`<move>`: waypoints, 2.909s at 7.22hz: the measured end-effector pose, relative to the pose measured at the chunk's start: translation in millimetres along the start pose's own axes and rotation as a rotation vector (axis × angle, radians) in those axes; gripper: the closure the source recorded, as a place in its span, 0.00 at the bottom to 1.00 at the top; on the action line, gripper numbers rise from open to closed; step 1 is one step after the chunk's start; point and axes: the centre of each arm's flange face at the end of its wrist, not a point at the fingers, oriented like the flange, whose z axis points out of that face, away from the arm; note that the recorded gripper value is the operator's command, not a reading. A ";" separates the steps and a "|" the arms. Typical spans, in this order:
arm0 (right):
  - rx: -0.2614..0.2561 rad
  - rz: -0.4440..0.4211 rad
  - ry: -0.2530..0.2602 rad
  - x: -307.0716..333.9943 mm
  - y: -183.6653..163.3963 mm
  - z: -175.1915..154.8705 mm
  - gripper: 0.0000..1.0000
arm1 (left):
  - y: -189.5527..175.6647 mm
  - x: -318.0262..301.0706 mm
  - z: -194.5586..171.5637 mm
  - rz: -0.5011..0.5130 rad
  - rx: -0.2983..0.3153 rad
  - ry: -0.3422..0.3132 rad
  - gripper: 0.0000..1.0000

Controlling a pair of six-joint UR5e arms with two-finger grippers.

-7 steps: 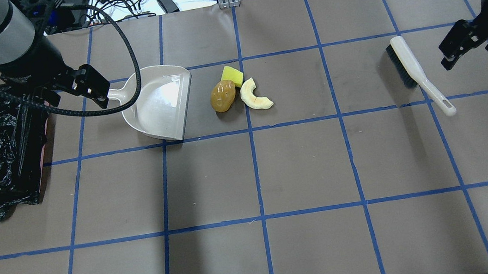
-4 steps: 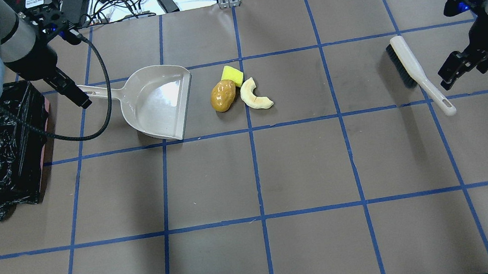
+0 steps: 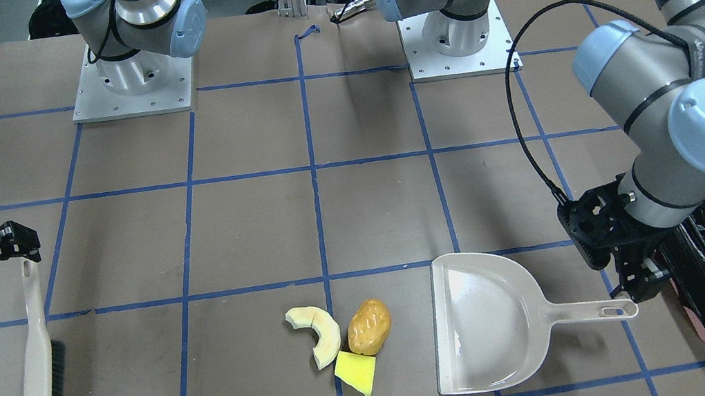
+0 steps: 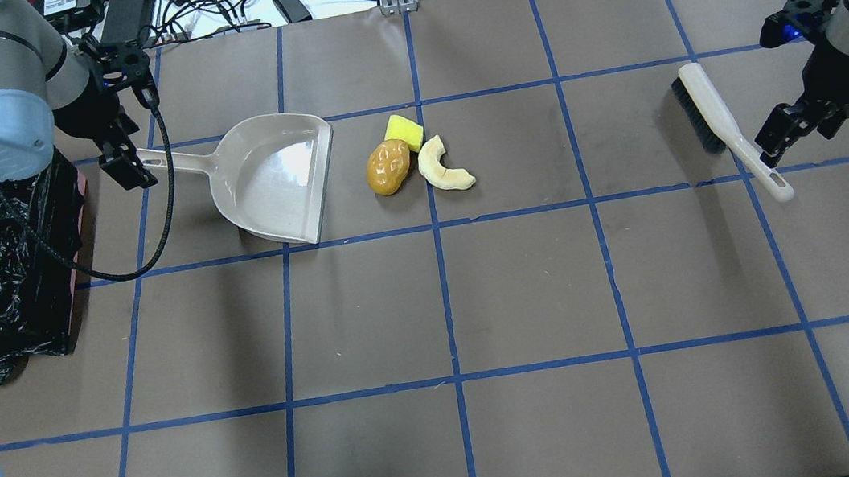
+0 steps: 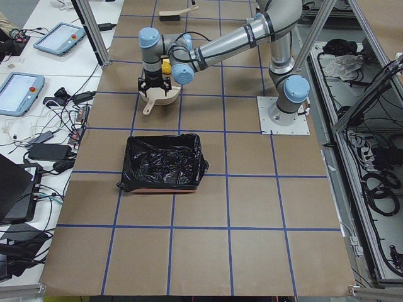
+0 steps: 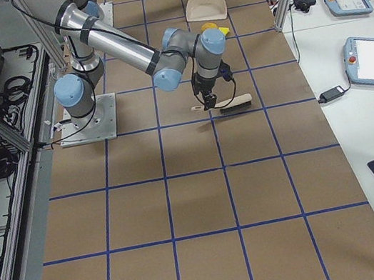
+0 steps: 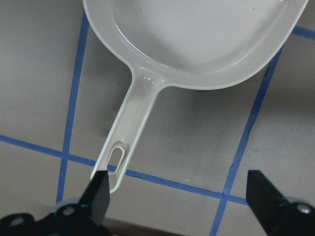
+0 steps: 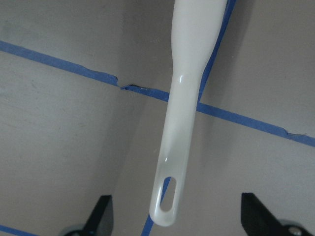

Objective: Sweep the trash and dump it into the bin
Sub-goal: 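Lower the right gripper onto the brush while the left descends to the dustpan, then close the left gripper on the dustpan handle and the right on the brush handle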

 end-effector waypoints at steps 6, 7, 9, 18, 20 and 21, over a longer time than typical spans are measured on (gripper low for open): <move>-0.062 0.101 -0.042 4.7 -10.5 41.8 0.26 | 4.3 -30.3 50.7 0.071 -0.013 0.004 0.16; -0.061 0.103 -0.041 4.8 -10.6 41.9 0.26 | 6.1 -32.1 54.8 0.068 -0.012 0.008 0.27; -0.054 0.106 -0.038 5.5 -11.9 39.9 0.26 | 7.9 -33.2 58.0 0.065 -0.011 0.010 0.58; -0.039 0.106 -0.047 5.9 -16.7 39.4 0.78 | 3.4 -38.5 46.6 0.067 -0.025 -0.005 0.94; -0.041 0.104 -0.048 6.1 -16.6 39.4 1.00 | -8.4 -38.5 43.5 0.081 -0.052 -0.002 0.94; -0.045 0.103 -0.047 6.2 -16.2 39.6 1.00 | -13.7 -37.3 44.9 0.088 -0.058 0.005 0.94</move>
